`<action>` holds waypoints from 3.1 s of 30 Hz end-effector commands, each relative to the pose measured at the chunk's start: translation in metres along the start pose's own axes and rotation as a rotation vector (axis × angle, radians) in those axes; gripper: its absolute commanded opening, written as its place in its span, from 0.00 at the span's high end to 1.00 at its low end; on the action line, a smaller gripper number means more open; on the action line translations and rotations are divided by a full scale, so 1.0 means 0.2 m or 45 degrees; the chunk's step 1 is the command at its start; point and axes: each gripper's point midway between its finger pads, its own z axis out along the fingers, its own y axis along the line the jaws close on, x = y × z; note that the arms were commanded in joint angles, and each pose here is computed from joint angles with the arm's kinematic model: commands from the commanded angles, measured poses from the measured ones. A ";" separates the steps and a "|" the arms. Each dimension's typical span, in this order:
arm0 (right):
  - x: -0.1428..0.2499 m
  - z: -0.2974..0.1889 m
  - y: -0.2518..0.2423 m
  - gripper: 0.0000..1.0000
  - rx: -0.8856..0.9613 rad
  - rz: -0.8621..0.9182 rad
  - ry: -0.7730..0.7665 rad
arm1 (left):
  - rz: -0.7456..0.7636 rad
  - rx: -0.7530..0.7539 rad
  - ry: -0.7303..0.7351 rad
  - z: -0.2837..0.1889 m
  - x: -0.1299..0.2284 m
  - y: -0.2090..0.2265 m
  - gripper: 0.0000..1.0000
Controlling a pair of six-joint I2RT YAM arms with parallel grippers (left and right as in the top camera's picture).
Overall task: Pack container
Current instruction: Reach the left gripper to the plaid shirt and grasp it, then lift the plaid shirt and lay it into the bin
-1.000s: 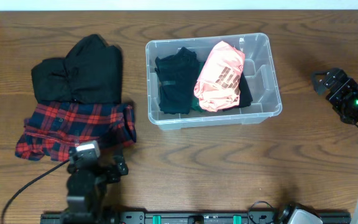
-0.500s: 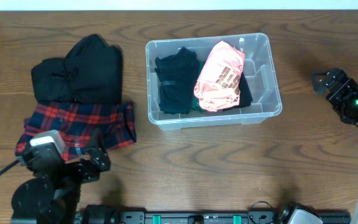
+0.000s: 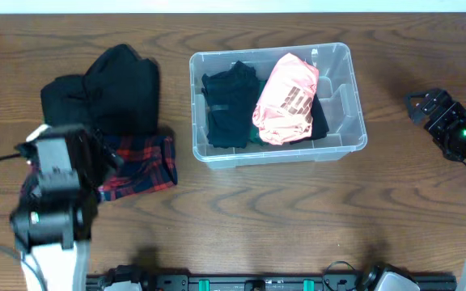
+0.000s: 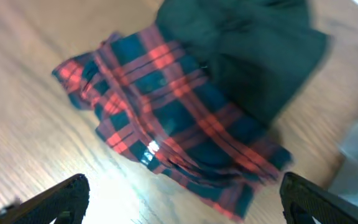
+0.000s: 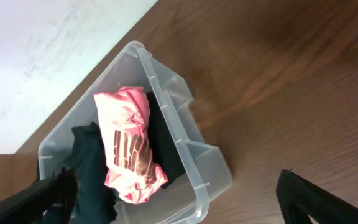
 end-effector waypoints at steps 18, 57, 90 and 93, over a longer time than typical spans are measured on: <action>-0.01 -0.01 0.00 0.01 -0.012 0.016 -0.001 | -0.771 0.311 0.724 0.78 0.05 0.48 0.02; -0.01 -0.01 0.00 0.01 -0.012 0.016 -0.001 | -0.623 1.250 0.372 -0.21 -0.28 -0.20 0.94; -0.01 -0.01 0.00 0.01 -0.012 0.016 -0.001 | -0.519 1.470 0.454 -0.45 0.34 -1.82 0.94; -0.01 -0.01 0.00 0.01 -0.012 0.016 -0.001 | -0.554 1.372 0.538 -0.31 0.48 -1.88 0.94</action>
